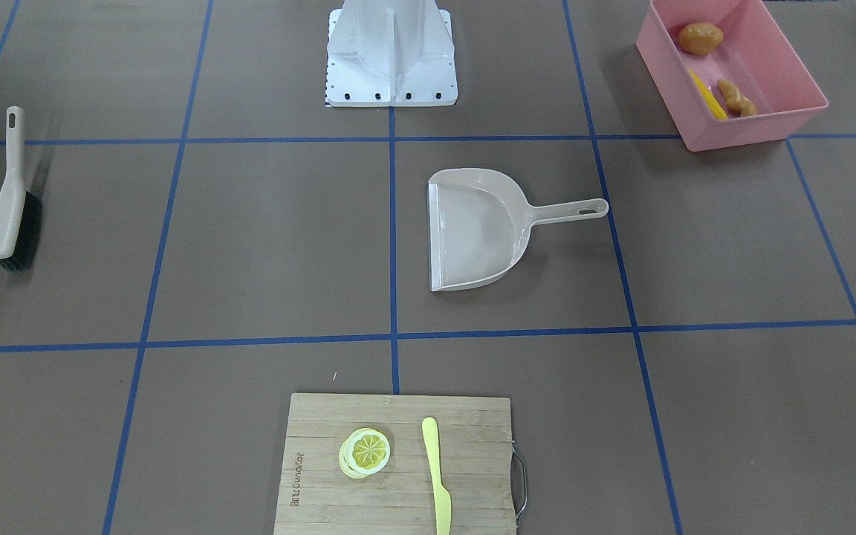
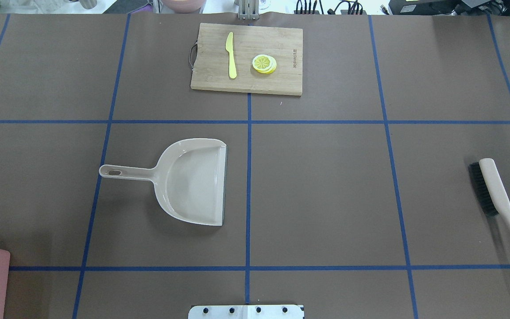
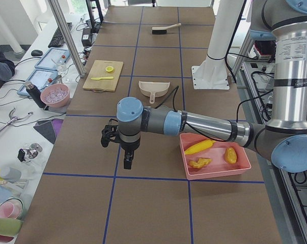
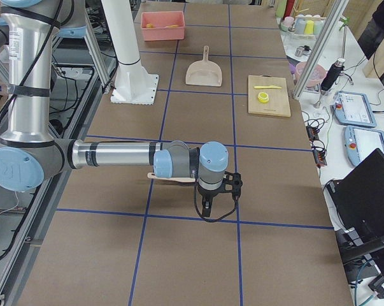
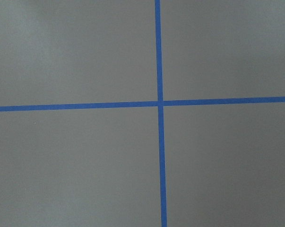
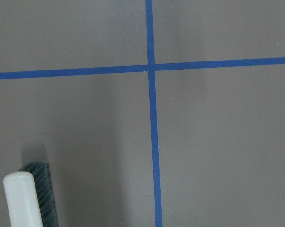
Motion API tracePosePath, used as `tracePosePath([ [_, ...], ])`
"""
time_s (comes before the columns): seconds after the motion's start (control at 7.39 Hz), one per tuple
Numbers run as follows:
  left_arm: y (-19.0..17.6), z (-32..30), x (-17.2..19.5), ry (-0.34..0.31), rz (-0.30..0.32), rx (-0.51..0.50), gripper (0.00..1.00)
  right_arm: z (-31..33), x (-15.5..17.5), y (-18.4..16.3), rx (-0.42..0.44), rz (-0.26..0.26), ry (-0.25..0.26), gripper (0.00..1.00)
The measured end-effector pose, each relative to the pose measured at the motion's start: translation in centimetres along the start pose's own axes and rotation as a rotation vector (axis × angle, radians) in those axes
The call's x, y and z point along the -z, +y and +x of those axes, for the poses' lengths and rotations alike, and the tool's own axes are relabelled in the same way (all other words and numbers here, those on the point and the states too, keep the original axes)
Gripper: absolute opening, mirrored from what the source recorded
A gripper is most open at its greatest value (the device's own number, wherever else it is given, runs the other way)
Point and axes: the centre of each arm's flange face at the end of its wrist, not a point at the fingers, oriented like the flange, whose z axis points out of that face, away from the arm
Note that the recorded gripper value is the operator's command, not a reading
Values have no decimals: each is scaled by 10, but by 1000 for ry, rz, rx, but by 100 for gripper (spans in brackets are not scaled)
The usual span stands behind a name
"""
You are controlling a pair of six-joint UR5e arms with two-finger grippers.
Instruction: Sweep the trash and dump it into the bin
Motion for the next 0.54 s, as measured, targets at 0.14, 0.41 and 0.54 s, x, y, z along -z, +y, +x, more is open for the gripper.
tracePosePath([
  [0.14, 0, 2, 1, 4, 1, -3, 98, 0, 0, 0, 0, 0, 0, 100],
  [0.41, 2, 3, 1, 9, 0, -4, 98, 0, 0, -1, 1, 1, 0, 100],
  [0.54, 4, 2, 1, 9, -1, -3, 98, -1, 1, -1, 1, 1, -1, 100],
])
